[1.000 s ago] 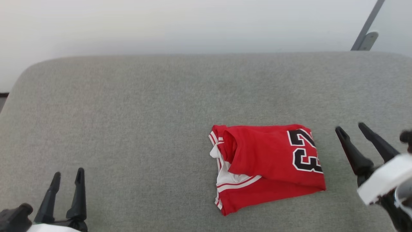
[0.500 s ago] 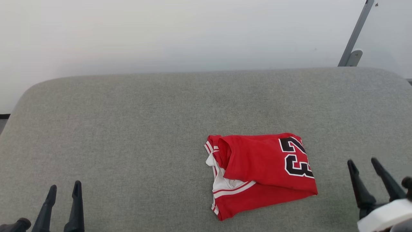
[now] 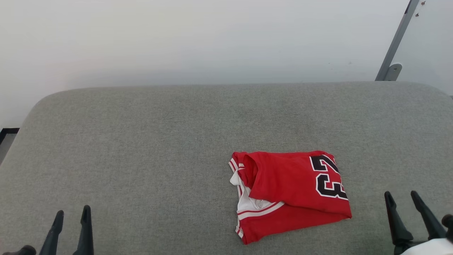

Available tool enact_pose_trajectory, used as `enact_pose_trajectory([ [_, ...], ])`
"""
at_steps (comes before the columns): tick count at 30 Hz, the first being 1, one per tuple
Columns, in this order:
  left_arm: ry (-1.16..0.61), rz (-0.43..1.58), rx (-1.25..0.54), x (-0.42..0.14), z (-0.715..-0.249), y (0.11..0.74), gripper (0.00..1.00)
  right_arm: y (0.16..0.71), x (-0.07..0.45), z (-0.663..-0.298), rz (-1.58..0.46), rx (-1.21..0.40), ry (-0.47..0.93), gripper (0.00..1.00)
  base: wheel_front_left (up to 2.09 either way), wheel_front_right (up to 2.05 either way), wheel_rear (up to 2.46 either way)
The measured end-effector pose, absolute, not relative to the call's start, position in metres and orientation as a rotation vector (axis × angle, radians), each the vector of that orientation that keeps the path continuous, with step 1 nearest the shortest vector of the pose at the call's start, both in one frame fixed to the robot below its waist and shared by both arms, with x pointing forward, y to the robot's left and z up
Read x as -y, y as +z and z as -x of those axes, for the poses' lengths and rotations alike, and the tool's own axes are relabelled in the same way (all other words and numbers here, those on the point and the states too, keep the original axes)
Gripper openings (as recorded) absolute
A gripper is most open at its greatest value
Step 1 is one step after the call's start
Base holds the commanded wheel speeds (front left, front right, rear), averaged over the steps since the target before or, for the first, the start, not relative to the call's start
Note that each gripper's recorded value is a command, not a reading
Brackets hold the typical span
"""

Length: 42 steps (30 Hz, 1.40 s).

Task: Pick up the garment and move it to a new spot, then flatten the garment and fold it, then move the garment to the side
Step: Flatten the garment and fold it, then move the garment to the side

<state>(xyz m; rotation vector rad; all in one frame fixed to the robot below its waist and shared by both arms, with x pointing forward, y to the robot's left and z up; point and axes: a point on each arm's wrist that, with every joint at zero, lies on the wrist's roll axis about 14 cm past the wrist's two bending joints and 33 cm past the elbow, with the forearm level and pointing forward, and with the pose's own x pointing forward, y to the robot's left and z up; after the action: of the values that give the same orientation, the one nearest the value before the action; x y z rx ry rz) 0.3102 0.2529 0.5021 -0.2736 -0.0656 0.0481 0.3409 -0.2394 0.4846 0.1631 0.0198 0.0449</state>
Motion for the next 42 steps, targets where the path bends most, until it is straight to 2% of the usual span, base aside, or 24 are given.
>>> enact_pose_trajectory([
  [17, 0.030, 0.260, 0.051, -0.248, -0.313, 0.499, 1.00, 0.480, 0.225, -0.341, -0.195, -0.026, 0.062, 1.00, 0.00, 0.00, 0.00],
  [25, 0.033, 0.275, 0.046, -0.245, -0.312, 0.497, 1.00, 0.484, 0.207, -0.371, -0.175, -0.101, 0.160, 1.00, 0.00, 0.00, 0.00],
  [34, 0.039, 0.284, 0.027, -0.244, -0.316, 0.491, 1.00, 0.461, 0.192, -0.407, -0.091, -0.406, 0.287, 1.00, 0.00, 0.00, 0.00],
  [42, 0.056, 0.297, -0.008, -0.247, -0.319, 0.481, 1.00, 0.422, 0.184, -0.414, -0.062, -0.745, 0.346, 1.00, 0.00, 0.00, 0.00],
])
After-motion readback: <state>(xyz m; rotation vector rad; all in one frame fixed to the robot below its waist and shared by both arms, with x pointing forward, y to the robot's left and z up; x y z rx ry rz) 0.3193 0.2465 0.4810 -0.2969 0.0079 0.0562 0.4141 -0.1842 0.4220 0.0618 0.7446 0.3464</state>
